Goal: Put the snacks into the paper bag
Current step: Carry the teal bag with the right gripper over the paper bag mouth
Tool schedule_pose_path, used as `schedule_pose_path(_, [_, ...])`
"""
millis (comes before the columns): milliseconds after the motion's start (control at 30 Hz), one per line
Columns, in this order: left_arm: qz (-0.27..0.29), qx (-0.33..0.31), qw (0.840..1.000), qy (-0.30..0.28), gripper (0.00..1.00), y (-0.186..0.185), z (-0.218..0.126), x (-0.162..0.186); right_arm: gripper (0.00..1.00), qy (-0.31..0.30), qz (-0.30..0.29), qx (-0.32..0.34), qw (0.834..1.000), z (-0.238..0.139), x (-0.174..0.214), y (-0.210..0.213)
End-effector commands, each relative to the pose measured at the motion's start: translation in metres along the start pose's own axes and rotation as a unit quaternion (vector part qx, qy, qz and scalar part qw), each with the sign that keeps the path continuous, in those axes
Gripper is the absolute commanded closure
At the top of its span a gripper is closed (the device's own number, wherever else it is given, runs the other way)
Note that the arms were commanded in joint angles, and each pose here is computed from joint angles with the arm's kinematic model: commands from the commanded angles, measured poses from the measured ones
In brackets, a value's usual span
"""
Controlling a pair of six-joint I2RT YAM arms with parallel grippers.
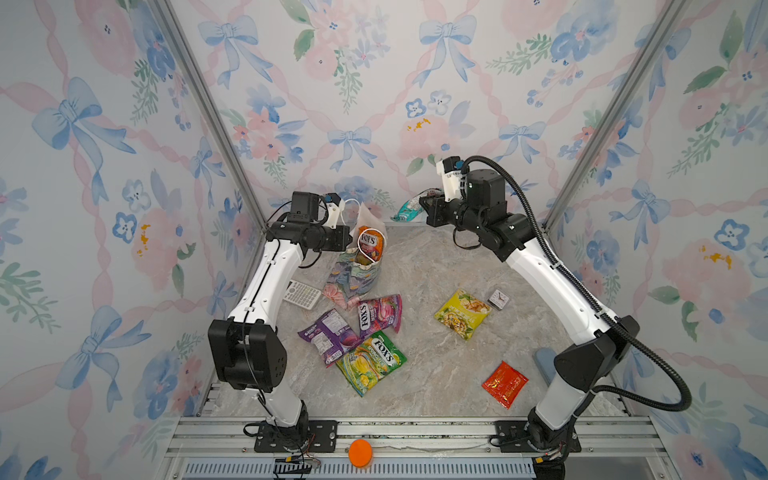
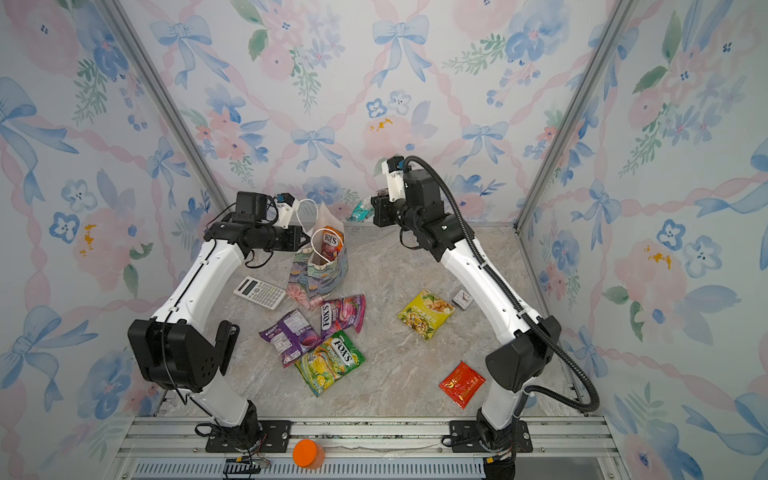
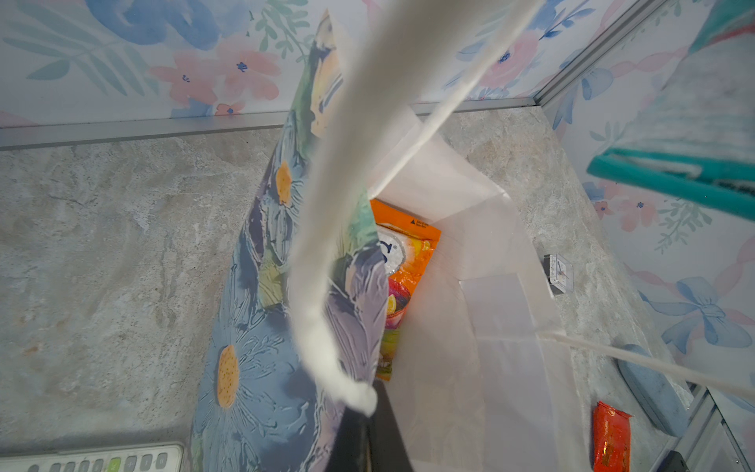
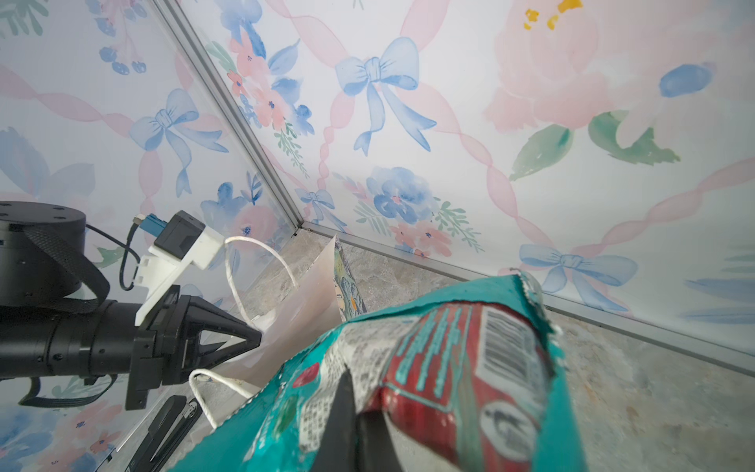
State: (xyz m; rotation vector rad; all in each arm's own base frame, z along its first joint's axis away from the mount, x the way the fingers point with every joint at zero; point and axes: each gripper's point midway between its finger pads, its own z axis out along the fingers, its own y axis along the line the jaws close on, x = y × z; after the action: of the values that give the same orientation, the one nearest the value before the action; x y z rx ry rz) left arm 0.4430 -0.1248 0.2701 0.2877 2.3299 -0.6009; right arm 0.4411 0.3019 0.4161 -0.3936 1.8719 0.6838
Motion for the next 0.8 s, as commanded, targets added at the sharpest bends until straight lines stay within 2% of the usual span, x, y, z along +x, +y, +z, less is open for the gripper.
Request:
schedule_pose_path(0, [0.011, 0.021, 1.0, 0.008, 1.0, -0.011, -0.002, 0.005, 1.0, -0.012, -0.034, -0.032, 0.999, 0.003, -0.018, 0.026])
schedule_pose_path(167, [0.013, 0.018, 1.0, 0.005, 1.0, -0.011, -0.004, 0.004, 1.0, -0.007, -0.061, -0.055, 0.997, 0.015, -0.021, 0.051])
schedule_pose_path(500, [0.019, -0.01, 1.0, 0.001, 1.0, -0.003, -0.008, 0.003, 1.0, 0.026, -0.09, -0.095, 0.991, 0.028, 0.001, 0.087])
schedule_pose_path(767, [0.016, -0.053, 0.998, -0.007, 1.0, 0.012, -0.014, 0.0, 1.0, 0.063, -0.116, -0.081, 0.988, 0.036, 0.025, 0.083])
